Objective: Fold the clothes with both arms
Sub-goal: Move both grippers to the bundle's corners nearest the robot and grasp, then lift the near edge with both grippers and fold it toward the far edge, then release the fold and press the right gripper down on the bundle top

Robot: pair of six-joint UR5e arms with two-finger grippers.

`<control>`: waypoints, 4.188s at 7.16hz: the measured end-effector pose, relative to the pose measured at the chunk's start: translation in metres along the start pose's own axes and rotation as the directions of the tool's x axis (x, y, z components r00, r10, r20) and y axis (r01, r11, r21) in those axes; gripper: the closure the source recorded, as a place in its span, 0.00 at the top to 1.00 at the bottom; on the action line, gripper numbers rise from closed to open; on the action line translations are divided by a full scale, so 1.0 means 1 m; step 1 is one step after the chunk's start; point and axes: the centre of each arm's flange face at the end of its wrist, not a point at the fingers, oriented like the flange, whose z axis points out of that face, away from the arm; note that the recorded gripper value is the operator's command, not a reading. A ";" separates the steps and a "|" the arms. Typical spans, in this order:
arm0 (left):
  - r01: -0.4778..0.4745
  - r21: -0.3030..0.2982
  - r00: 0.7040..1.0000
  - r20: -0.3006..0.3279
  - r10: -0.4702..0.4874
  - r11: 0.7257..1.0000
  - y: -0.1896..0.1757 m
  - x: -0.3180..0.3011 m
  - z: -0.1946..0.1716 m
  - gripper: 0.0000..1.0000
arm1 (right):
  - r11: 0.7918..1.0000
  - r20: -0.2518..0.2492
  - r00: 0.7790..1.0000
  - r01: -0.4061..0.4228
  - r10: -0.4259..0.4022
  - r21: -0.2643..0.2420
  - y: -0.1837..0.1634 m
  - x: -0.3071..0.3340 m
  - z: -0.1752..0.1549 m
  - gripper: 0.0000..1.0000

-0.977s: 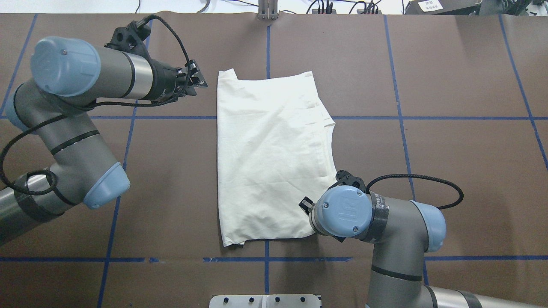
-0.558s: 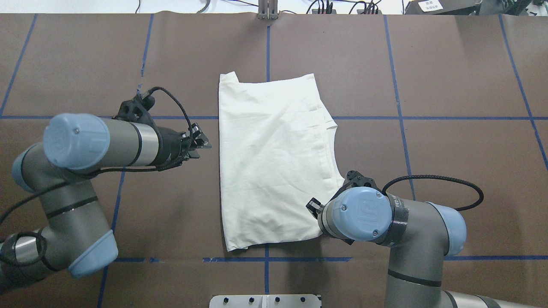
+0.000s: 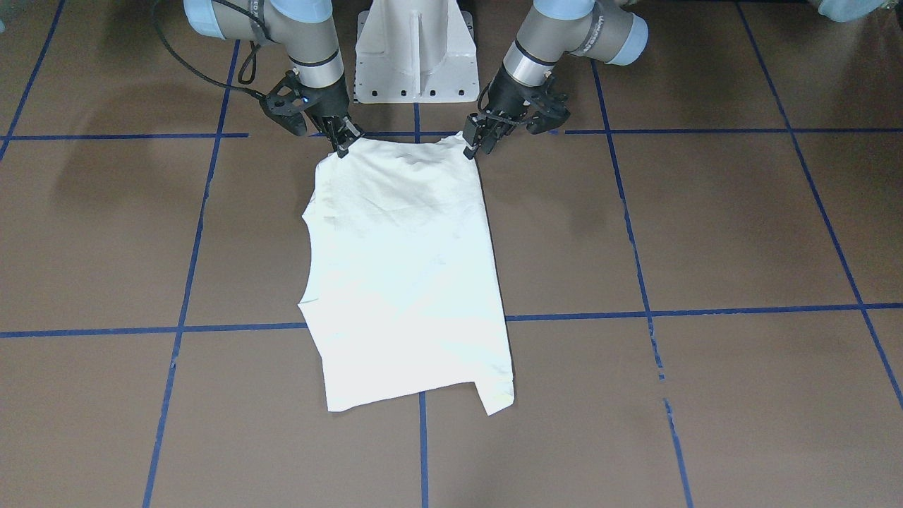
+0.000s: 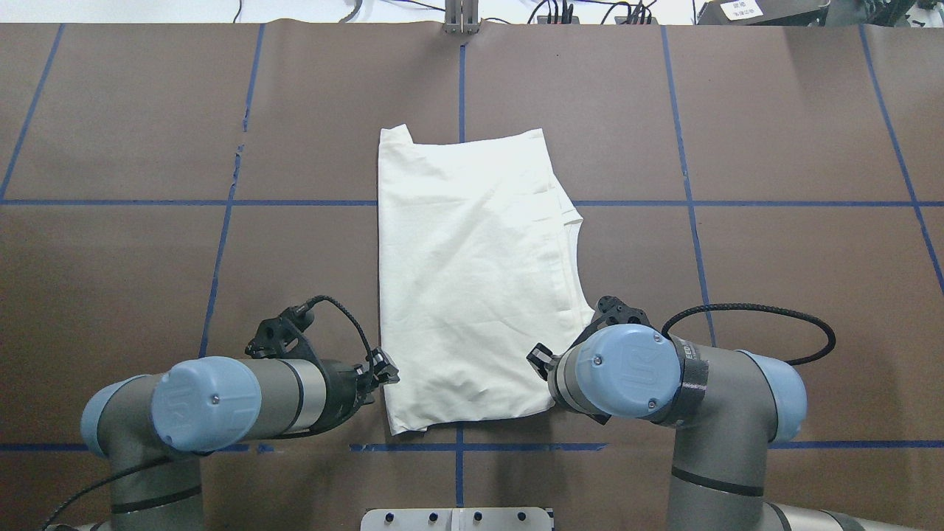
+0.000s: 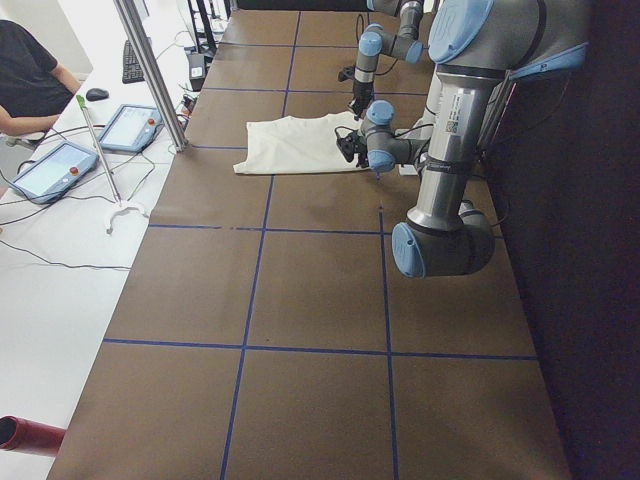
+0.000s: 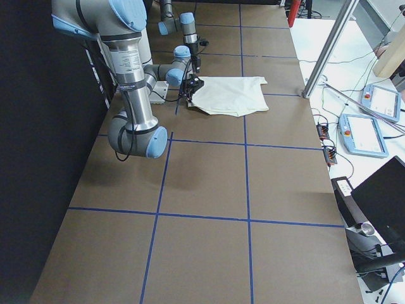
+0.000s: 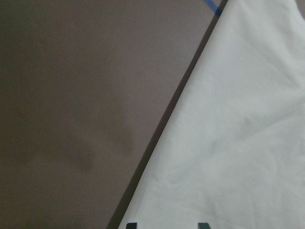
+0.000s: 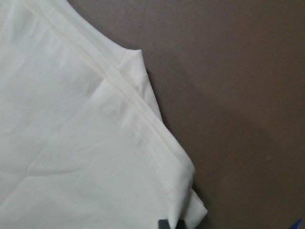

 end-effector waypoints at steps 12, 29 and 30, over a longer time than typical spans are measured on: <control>-0.032 -0.060 0.998 -0.048 0.029 0.998 0.044 0.007 -0.027 0.00 | 1.000 0.010 1.000 -0.007 0.007 -0.021 0.012 0.004 -0.006 0.00; -0.215 0.355 0.967 -0.055 0.250 0.910 -0.293 0.213 0.020 1.00 | 1.000 0.111 0.994 -0.018 0.020 -0.016 -0.282 -0.248 -0.017 1.00; -0.221 0.358 0.959 -0.091 0.269 0.907 -0.290 0.219 0.000 1.00 | 0.999 0.130 0.991 0.022 -0.017 -0.037 -0.285 -0.248 -0.030 0.22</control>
